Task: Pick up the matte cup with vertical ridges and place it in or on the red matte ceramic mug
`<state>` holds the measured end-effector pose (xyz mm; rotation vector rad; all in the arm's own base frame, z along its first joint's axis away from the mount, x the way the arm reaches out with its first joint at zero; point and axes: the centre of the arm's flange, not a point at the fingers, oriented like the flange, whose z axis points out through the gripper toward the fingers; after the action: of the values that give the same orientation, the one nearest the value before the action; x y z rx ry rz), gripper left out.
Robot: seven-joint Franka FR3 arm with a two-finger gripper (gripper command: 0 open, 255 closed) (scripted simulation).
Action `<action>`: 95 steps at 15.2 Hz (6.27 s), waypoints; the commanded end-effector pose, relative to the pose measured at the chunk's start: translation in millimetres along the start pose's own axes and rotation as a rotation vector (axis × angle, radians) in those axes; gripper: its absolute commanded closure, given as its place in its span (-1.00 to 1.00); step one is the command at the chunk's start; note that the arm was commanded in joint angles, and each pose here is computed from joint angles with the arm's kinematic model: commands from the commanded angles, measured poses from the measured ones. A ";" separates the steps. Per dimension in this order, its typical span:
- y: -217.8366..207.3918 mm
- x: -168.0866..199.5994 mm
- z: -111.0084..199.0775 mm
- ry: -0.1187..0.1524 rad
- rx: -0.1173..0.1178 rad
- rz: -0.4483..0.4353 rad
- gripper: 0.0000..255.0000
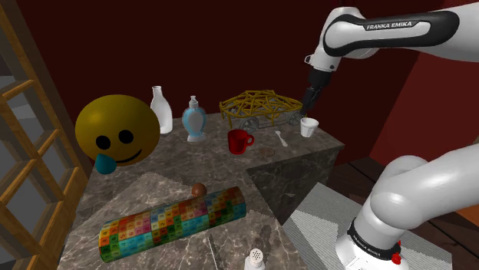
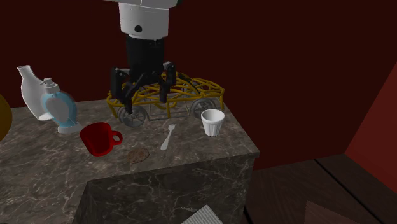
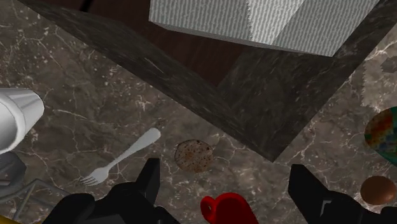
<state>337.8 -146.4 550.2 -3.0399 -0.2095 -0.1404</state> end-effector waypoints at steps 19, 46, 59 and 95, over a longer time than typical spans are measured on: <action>260.0 16.8 90.8 -0.003 0.073 -0.031 -1.00; 376.3 26.4 180.4 -0.005 0.108 -0.045 1.00; 374.0 29.0 154.2 -0.005 0.108 -0.045 1.00; 270.8 96.2 18.2 -0.005 0.108 -0.045 1.00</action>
<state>469.1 -411.1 520.1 -2.9293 -0.2773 -0.1206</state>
